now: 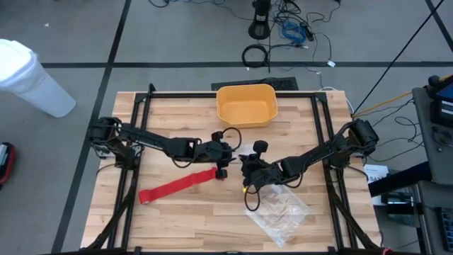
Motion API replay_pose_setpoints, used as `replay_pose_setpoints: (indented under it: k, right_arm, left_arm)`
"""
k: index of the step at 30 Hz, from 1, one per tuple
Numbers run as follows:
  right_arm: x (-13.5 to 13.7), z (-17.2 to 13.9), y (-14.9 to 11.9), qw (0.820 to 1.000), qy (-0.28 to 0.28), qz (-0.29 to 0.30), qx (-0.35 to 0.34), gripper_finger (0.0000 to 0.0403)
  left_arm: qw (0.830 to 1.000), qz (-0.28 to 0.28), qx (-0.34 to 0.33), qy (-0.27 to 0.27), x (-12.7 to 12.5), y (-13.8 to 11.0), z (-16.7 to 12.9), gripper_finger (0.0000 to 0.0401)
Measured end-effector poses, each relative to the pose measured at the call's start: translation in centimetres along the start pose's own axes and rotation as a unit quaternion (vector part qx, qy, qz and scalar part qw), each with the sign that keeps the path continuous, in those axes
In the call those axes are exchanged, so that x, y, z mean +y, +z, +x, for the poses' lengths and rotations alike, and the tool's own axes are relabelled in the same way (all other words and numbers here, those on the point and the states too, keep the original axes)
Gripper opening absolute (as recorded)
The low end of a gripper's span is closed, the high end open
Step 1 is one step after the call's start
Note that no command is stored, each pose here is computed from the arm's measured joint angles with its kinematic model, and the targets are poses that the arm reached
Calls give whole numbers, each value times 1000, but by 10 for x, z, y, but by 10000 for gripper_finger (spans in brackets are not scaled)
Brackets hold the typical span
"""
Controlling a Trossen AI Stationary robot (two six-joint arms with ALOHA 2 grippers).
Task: Roll bandage
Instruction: Open the transparent zip bag
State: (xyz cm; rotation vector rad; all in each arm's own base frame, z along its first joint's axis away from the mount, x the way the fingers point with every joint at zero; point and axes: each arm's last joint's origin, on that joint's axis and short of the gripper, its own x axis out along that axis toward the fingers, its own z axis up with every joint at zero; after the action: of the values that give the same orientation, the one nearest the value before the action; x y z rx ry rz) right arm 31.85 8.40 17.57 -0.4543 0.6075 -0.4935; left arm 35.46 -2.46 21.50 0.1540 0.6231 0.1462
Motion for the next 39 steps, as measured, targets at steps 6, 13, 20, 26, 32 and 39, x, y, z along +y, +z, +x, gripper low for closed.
replay_pose_setpoints:
  k: [6,13,20,26,32,39]
  right_arm:
    - [-3,-2,17,1000,14,18,10,0]
    - [-8,-6,31,997,37,48,41,0]
    - [-10,-4,30,994,66,59,60,0]
    - [-8,-8,30,997,52,31,57,5]
    - [-9,-22,39,1000,20,-1,22,57]
    - [7,-25,48,989,133,-49,-34,131]
  left_arm:
    - [998,57,13,-11,-8,-3,-2,63]
    - [996,81,6,-24,-19,-2,-5,5]
    - [996,86,16,4,-21,-3,-6,22]
    - [997,57,42,36,-13,-8,-5,4]
    - [995,9,68,66,-6,-13,-4,2]
    - [996,-40,62,46,-5,-13,-3,1]
